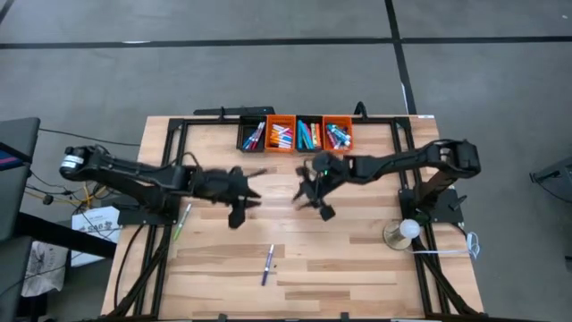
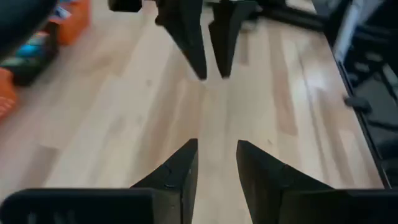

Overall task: Pick & Place Markers
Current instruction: Put the blue and white marker pen into the left black bin

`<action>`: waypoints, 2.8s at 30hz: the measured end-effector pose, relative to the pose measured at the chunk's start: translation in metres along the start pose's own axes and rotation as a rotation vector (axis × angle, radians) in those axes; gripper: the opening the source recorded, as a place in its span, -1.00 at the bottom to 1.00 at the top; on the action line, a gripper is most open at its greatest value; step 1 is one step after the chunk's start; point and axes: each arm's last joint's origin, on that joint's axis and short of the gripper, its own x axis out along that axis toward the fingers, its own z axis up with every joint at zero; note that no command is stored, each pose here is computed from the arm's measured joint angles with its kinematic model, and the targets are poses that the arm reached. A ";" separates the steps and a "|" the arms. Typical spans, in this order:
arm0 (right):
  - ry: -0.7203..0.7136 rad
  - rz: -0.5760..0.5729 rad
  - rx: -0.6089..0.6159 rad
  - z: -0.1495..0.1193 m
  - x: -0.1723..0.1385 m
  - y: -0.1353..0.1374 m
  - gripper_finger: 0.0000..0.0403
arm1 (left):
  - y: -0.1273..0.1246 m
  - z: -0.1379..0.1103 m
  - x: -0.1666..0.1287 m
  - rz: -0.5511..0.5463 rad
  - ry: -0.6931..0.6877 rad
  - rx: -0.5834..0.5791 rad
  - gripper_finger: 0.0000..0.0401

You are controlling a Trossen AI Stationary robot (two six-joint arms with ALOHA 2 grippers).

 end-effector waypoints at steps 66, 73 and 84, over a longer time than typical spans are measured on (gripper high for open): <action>-0.015 0.218 -0.128 -0.011 0.164 0.036 -0.42 | -0.027 -0.144 -0.004 -0.099 -0.049 -0.164 -0.46; 0.030 0.223 -0.107 -0.017 0.163 0.035 -0.42 | -0.027 -0.144 -0.004 -0.099 -0.049 -0.165 -0.46; 0.112 0.191 -0.089 -0.023 0.162 0.035 -0.42 | -0.027 -0.143 -0.004 -0.098 -0.049 -0.168 -0.46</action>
